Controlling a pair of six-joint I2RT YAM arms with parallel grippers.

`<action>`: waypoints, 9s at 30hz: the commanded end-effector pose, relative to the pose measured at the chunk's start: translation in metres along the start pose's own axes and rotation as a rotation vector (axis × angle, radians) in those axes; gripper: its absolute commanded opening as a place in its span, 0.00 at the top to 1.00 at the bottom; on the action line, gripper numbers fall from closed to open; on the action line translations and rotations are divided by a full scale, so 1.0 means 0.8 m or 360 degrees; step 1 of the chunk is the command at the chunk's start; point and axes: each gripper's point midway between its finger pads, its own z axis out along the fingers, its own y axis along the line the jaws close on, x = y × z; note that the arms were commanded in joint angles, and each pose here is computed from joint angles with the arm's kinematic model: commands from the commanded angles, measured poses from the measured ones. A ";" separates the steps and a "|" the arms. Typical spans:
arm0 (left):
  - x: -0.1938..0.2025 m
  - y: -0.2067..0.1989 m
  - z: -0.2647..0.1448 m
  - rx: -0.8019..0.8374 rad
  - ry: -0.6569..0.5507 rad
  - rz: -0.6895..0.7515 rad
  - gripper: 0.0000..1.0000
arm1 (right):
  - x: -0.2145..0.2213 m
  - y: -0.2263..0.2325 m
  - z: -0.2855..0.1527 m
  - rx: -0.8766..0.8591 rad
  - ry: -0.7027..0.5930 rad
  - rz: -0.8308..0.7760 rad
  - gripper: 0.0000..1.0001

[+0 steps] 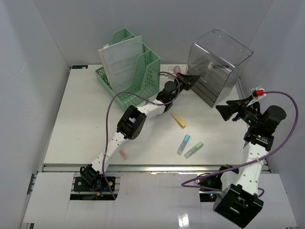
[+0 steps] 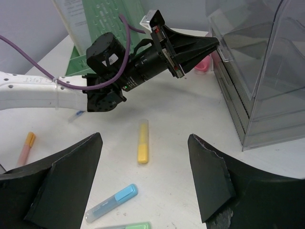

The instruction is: Organize the desk

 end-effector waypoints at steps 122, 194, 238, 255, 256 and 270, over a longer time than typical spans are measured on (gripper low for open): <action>-0.006 -0.052 -0.130 -0.0424 0.0262 0.0787 0.21 | -0.062 -0.058 0.095 0.0394 -0.0282 -0.0139 0.92; -0.144 0.177 -0.049 -0.1026 -0.0166 0.1938 0.73 | -0.054 -0.056 0.072 0.0336 -0.0308 0.0054 0.92; -0.179 0.193 -0.036 -0.0691 -0.0119 0.2037 0.23 | -0.051 -0.059 0.070 0.0303 -0.0288 0.0120 0.92; -0.171 0.180 -0.036 -0.0635 -0.0036 0.2095 0.91 | -0.049 -0.062 0.068 0.0316 -0.0288 0.0123 0.92; -0.169 0.178 -0.038 -0.0634 -0.0024 0.2097 0.93 | -0.048 -0.063 0.068 0.0318 -0.0288 0.0123 0.92; -0.073 0.086 -0.153 -0.0620 0.0173 0.2102 1.00 | -0.050 -0.056 0.062 0.0320 -0.0320 0.0065 0.92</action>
